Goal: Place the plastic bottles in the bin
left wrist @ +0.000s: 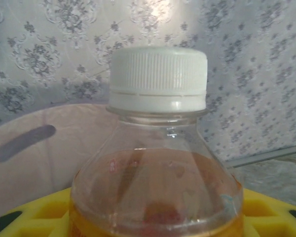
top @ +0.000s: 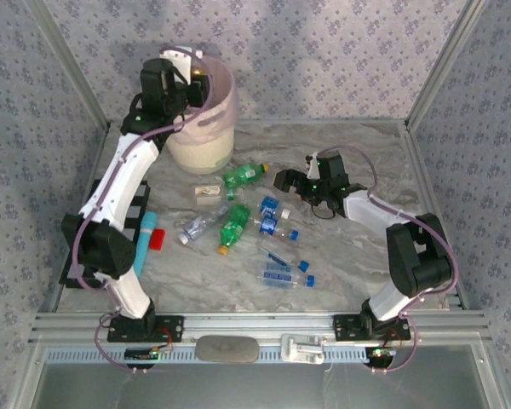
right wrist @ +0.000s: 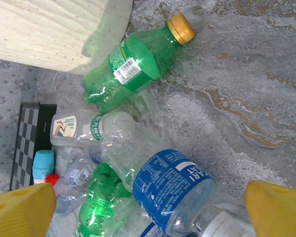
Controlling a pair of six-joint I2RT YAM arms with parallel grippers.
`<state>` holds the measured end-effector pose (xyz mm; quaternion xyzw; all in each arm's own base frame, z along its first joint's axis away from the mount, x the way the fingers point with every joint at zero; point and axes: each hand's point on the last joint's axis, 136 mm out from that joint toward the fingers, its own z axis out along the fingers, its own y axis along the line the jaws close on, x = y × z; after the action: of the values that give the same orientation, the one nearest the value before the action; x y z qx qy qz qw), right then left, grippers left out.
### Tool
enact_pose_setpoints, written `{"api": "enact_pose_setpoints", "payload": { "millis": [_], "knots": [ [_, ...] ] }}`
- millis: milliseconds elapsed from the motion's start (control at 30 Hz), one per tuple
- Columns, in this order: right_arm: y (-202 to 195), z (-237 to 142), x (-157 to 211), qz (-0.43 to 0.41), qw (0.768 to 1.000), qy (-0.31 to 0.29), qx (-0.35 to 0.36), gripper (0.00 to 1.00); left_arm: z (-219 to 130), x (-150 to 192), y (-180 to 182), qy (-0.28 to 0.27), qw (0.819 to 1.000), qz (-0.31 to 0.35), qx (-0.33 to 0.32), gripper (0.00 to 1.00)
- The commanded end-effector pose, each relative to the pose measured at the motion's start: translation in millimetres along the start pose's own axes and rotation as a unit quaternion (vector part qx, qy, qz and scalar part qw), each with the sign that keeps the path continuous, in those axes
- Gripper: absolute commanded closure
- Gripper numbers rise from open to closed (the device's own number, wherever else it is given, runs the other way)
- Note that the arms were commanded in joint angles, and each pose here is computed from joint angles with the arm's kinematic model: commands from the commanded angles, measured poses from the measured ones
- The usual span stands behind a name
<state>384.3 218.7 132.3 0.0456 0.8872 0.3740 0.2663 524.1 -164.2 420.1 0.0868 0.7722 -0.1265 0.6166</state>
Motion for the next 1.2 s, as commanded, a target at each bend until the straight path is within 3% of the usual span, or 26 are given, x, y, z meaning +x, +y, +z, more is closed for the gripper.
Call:
{"api": "enact_pose_setpoints", "payload": {
  "millis": [0,233,433,567,833,1067,1167],
  "knots": [
    [-9,6,-2,0.000,1.000,0.013,0.021,0.00,15,8,17,0.041,0.999,0.010,0.002,0.49],
    [-4,11,-12,-0.020,0.999,0.017,0.019,0.00,56,47,40,0.115,0.993,0.010,-0.009,0.47],
    [-4,9,-13,-0.020,0.999,0.012,0.028,0.00,68,56,46,0.115,0.993,0.014,-0.016,0.43],
    [-6,13,-11,-0.018,0.999,0.018,0.030,0.00,69,57,47,0.114,0.993,0.011,-0.018,0.34],
    [-2,17,-9,-0.036,0.998,0.029,0.040,0.00,55,44,47,0.100,0.995,0.001,-0.025,0.02],
    [8,15,0,-0.110,0.991,0.058,0.049,0.00,21,18,27,0.047,0.998,-0.039,0.013,0.00],
    [21,16,1,-0.165,0.982,0.075,0.044,0.01,3,21,9,0.025,0.997,-0.065,0.045,0.00]
  ]
}}
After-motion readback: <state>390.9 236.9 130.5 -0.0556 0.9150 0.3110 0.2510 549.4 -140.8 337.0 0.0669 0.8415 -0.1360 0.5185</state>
